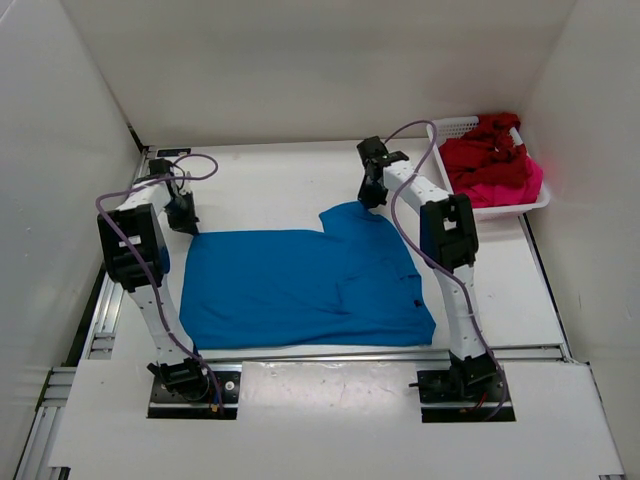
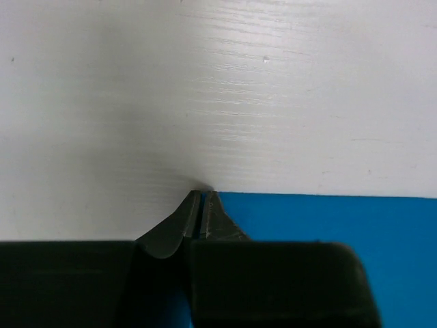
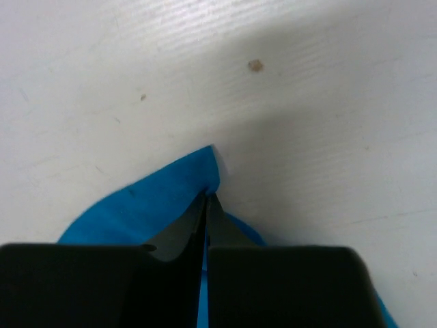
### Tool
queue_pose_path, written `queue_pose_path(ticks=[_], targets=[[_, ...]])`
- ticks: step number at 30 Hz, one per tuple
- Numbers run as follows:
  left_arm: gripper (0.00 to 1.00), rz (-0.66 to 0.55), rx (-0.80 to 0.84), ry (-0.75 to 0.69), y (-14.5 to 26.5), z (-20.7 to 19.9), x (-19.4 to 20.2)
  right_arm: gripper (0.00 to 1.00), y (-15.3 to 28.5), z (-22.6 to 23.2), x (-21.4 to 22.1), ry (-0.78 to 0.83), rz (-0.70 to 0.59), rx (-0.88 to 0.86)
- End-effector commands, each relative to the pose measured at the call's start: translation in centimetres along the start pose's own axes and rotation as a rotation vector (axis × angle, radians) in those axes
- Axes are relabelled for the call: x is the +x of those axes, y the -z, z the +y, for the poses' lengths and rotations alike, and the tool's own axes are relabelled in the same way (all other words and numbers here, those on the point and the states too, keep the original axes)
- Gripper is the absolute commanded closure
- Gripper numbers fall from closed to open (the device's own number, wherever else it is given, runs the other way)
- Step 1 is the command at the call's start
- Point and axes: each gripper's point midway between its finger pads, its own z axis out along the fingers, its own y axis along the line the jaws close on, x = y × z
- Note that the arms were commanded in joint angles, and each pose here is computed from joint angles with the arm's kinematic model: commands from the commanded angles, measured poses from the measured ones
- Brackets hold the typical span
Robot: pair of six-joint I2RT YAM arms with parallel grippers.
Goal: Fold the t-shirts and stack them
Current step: Grap the side of the flattened tshirt furthest away from the robot with both arms, then fold the other side of the tshirt into a rectangle
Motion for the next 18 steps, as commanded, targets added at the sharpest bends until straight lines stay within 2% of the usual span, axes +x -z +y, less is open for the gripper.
queue_pose_path(ticks=[1, 3, 5, 6, 8, 9, 10, 11, 12, 13, 18], targets=[[0.9, 0.082, 0.019, 0.003, -1.2, -0.4, 2.9, 1.0, 4.5, 1.8, 0.0, 0.089, -0.03, -0.065], [0.9, 0.06, 0.019, 0.0, -0.3, -0.5, 2.6, 1.0, 5.6, 1.9, 0.8, 0.114, -0.034, -0.077], [0.9, 0.03, -0.003, -0.015, 0.7, -0.6, 1.9, 1.0, 8.9, 2.6, 1.0, 0.136, -0.07, -0.118], [0.9, 0.007, -0.018, -0.018, 1.9, -0.5, 1.9, 1.0, 8.9, 1.2, 2.3, 0.143, -0.046, -0.088], [0.9, -0.031, -0.067, -0.033, 3.5, -0.3, 1.5, 1.0, 12.8, 1.3, 2.8, 0.159, -0.1, -0.118], [0.9, -0.07, -0.079, -0.045, 5.3, -0.6, 1.4, 1.0, 12.7, -0.4, 4.3, 0.165, -0.081, -0.087], [0.9, -0.087, -0.09, -0.054, 6.1, -0.8, 1.5, 1.0, 15.6, -0.8, 4.1, 0.162, -0.129, -0.112], [0.9, -0.106, -0.113, -0.054, 7.0, -0.5, 1.5, 1.0, 16.5, -1.9, 4.4, 0.15, -0.148, -0.096], [0.9, -0.127, -0.118, -0.063, 8.3, -0.8, 2.2, 1.0, 16.2, -3.3, 6.6, 0.169, -0.117, -0.077], [0.9, -0.134, -0.113, -0.075, 8.8, -1.3, 2.7, 1.0, 18.5, -4.2, 6.6, 0.158, -0.158, -0.099], [0.9, -0.145, -0.174, -0.102, 10.7, -1.1, 6.6, 1.0, 21.4, -8.2, 13.0, 0.137, -0.149, -0.101]])
